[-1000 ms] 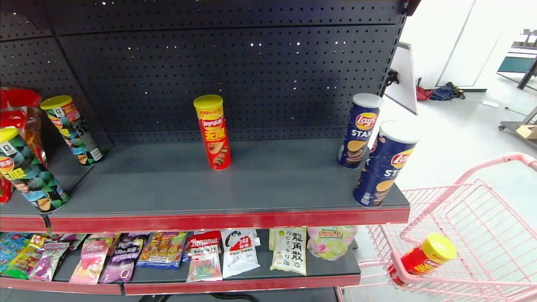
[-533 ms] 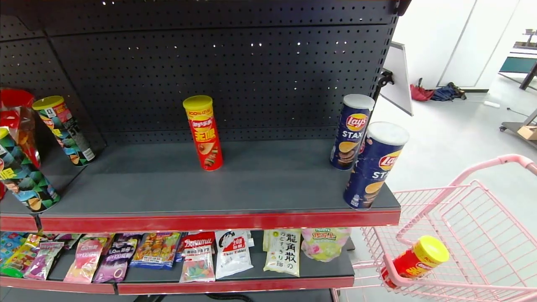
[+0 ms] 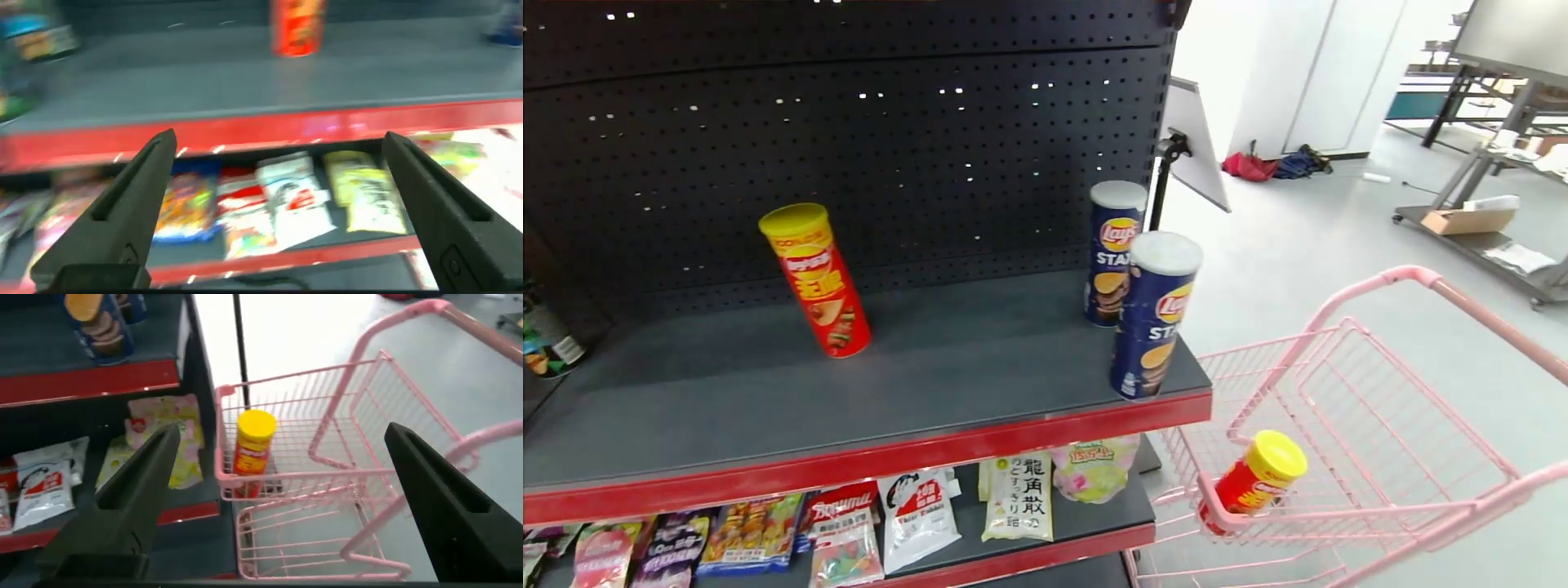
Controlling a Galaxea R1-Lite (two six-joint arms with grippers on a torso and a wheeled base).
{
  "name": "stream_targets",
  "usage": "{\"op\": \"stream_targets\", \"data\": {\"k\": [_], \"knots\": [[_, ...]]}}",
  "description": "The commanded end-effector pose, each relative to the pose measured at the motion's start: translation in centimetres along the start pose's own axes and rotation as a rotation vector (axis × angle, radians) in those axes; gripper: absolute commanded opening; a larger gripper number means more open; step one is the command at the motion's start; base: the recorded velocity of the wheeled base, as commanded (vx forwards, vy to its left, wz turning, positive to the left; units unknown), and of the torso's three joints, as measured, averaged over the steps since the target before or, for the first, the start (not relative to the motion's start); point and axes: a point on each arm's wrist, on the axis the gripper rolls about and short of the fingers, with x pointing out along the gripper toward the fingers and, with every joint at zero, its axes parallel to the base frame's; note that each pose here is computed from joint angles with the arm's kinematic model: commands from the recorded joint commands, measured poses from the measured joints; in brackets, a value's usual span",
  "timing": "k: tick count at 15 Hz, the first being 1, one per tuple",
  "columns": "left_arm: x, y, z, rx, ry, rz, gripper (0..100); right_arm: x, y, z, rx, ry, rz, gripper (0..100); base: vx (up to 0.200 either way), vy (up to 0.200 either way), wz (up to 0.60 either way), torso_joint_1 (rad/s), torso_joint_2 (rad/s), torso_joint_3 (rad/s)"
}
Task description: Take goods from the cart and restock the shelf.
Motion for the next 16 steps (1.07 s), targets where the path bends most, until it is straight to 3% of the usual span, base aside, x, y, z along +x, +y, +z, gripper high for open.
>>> {"op": "stream_targets", "data": {"k": [1,3,16], "knots": [[0.0,0.0,0.0,0.0,0.0,0.001,100,0.0,0.0,0.0,0.0,0.0,0.0,100,0.0,0.0,-0.6,-0.007,0.0,-0.002],[0.0,0.0,0.01,0.0,-0.002,0.001,100,0.0,0.0,0.0,0.0,0.0,0.0,100,0.0,0.0,-0.6,0.002,0.0,0.007],[0.0,0.0,0.01,0.0,-0.002,0.001,100,0.0,0.0,0.0,0.002,0.0,-0.001,100,0.0,0.0,0.0,0.0,0.0,0.0]]}}
